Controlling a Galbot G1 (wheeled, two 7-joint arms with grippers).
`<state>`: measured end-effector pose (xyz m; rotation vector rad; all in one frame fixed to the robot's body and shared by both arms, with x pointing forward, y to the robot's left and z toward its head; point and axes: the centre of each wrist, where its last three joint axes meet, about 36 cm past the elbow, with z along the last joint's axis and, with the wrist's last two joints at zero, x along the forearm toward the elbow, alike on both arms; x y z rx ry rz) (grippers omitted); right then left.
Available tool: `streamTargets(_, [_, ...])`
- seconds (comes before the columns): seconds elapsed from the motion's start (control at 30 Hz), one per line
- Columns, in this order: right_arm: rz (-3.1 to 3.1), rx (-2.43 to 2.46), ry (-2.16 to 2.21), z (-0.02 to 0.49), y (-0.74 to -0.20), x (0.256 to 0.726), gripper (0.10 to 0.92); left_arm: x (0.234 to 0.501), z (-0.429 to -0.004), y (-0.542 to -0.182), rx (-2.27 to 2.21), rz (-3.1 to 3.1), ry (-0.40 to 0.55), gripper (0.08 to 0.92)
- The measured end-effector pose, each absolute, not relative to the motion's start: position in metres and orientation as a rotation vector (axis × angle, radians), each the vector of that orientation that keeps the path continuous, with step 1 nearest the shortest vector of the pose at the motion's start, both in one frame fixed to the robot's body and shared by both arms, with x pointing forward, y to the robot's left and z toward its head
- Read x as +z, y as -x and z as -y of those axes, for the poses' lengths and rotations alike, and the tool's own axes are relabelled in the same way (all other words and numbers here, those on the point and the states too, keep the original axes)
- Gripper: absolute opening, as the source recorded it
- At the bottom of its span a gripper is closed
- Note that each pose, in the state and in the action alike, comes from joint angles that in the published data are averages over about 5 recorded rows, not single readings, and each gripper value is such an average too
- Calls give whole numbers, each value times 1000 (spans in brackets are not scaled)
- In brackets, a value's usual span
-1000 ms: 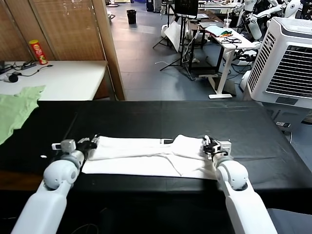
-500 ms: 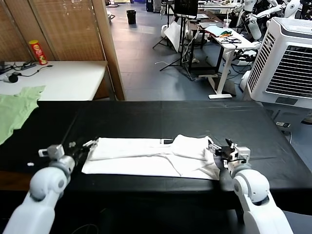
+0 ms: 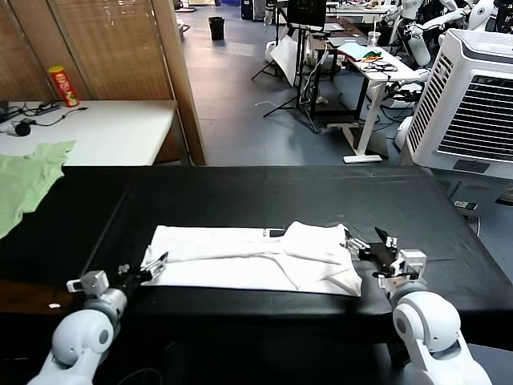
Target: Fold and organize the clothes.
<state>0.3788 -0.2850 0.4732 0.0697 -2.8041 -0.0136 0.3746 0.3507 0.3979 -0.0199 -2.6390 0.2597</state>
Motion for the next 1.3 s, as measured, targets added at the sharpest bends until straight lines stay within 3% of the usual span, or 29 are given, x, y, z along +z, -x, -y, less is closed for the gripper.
streamTargets(0.17, [2804,-16,-72,283,-377,473,798,394,-351,-374,269,2635,14,627])
streamTargets(0.4, [2809,-5,-75,281,-376,471,798,397,-342,-378,254,2635,34,269])
streamTargets(0.5, [2811,-3,-77,281,-375,471,798,398,-340,-380,223,2637,32,170])
streamTargets(0.7, [2813,-1,-69,283,-375,471,798,398,-347,-381,33,2680,-28,146])
streamTargets(0.9, [2816,0,-57,285,-376,472,798,401,-383,-378,-266,2725,-117,146])
streamTargets(1.17, [2805,-15,-53,282,-375,467,798,432,-464,-392,-681,2710,-267,146])
streamTargets(1.3, [2799,-15,-45,280,-373,464,798,441,-469,-392,-781,2656,-303,146])
